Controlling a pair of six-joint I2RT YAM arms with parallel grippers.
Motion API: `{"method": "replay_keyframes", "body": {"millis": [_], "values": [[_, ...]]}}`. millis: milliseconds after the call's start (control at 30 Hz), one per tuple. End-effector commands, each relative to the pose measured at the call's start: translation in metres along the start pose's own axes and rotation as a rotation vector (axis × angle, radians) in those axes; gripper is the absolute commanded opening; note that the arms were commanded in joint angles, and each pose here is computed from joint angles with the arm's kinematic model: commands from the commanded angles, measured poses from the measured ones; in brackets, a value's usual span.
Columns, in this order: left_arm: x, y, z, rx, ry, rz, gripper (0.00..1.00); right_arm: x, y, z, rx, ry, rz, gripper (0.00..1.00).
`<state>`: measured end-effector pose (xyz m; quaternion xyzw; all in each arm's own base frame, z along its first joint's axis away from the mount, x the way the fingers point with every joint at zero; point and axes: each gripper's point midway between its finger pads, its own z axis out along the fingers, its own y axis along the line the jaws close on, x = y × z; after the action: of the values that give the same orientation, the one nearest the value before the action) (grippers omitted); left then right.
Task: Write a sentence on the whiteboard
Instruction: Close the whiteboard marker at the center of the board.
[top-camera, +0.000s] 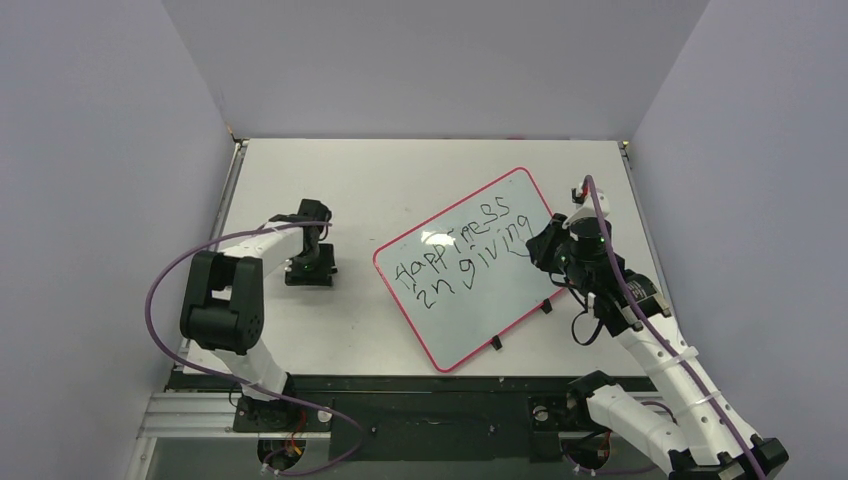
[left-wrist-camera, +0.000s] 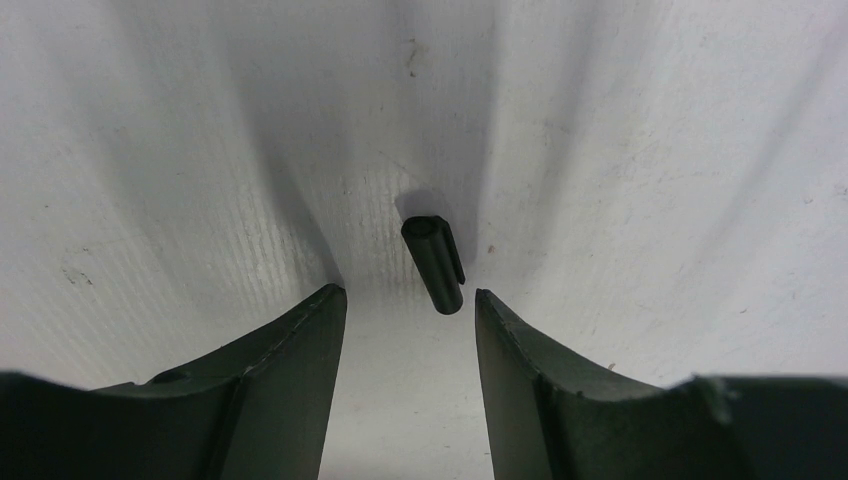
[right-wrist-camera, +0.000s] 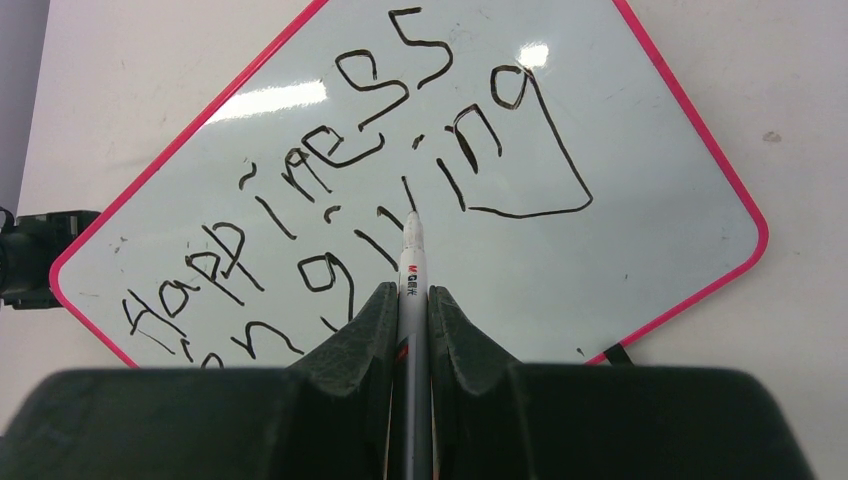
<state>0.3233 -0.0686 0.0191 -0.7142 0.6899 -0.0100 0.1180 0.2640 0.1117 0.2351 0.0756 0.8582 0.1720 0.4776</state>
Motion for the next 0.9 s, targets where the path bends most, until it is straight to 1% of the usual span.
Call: {"method": "replay_keyframes", "body": {"millis": [0,167,233,267,333,567,667,733,767,800,833,867], "values": [[-0.009,-0.006,0.002,-0.021,-0.024,-0.060,0.46,-0.007,0.000,0.004,-0.002,-0.030,-0.008,0.00],[-0.016,-0.005,0.009,-0.051,-0.047,-0.070,0.42,-0.007,-0.002,0.007,-0.002,-0.023,-0.005,0.00],[-0.017,-0.005,0.011,-0.058,-0.048,-0.071,0.36,-0.006,-0.004,0.008,0.000,-0.020,-0.003,0.00],[-0.018,-0.005,0.013,-0.062,-0.050,-0.076,0.32,-0.006,-0.004,0.009,-0.001,-0.019,-0.003,0.00],[-0.020,-0.006,0.015,-0.068,-0.053,-0.082,0.28,-0.007,-0.005,0.009,-0.002,-0.019,-0.002,0.00],[-0.032,-0.004,0.022,-0.123,-0.069,-0.060,0.30,-0.011,-0.011,0.008,0.015,-0.031,0.007,0.00],[-0.033,-0.002,0.028,-0.131,-0.064,-0.048,0.30,-0.010,-0.009,0.007,-0.007,-0.020,0.012,0.00],[-0.034,-0.002,0.029,-0.128,-0.063,-0.037,0.26,-0.010,-0.010,0.007,-0.007,-0.020,0.010,0.00],[-0.035,-0.002,0.029,-0.127,-0.062,-0.030,0.20,-0.009,-0.010,0.007,-0.006,-0.020,0.010,0.00],[-0.035,-0.002,0.031,-0.123,-0.061,-0.025,0.17,-0.009,-0.010,0.007,-0.006,-0.019,0.010,0.00],[-0.035,-0.001,0.033,-0.123,-0.058,-0.015,0.08,-0.009,-0.010,0.007,-0.005,-0.018,0.009,0.00],[-0.034,-0.004,0.033,-0.109,-0.050,-0.011,0.03,-0.009,-0.010,0.007,-0.007,-0.016,0.008,0.00]]}}
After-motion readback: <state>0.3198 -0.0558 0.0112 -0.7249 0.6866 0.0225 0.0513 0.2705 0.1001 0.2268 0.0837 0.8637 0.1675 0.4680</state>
